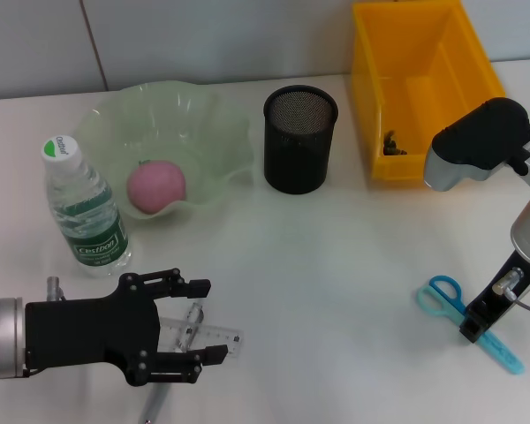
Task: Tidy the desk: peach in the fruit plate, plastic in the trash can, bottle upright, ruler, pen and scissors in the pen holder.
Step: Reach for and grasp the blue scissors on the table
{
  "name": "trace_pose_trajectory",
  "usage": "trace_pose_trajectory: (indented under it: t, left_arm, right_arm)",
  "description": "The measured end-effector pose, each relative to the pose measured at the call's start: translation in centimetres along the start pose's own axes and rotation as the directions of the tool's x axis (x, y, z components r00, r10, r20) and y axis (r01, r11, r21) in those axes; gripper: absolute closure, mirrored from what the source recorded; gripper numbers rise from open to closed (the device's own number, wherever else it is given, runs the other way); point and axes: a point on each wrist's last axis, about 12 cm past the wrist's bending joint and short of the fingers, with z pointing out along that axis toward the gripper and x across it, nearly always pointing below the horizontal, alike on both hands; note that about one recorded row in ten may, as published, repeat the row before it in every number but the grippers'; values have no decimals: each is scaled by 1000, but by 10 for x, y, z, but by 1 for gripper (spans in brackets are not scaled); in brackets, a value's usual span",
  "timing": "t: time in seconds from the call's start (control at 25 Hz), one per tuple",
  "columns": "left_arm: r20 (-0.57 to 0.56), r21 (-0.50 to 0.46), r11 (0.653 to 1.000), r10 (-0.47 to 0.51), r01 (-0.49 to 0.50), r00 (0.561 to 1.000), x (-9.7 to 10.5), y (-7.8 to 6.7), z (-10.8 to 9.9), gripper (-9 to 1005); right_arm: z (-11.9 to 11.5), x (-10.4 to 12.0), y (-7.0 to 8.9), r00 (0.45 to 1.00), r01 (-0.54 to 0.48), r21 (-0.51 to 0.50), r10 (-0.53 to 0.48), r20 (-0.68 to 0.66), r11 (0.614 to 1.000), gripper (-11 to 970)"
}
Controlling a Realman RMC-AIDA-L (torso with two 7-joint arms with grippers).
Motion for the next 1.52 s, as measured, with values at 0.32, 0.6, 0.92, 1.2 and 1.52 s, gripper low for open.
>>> trace_pose_trajectory:
  t: [0.32, 0.6, 0.92, 1.2, 1.52]
  left_arm:
    - [0, 1, 1000, 2, -2, 1000, -1, 1, 0, 186]
    - [0, 1, 1000, 2, -2, 1000, -1, 1, 1, 186]
    - [2, -1, 1000, 4, -4, 1000, -1, 1, 0, 187]
    - [2, -4, 1000, 5, -5, 1000, -2, 2, 0, 187]
    - [2, -6, 1000, 5, -5, 1000, -2, 2, 0, 188]
  right_arm:
    - [0, 0, 0, 1000, 0, -2, 0, 0, 1000, 652]
    - [0, 0, 0, 1000, 1, -2, -1, 0, 1000, 653]
    - [1, -1, 2, 1000, 12, 3, -12, -5, 1000, 654]
    - [1, -1, 2, 1000, 12, 4, -12, -6, 1000, 656]
    - [1, -1, 2, 1000, 11, 4, -11, -7, 1000, 657]
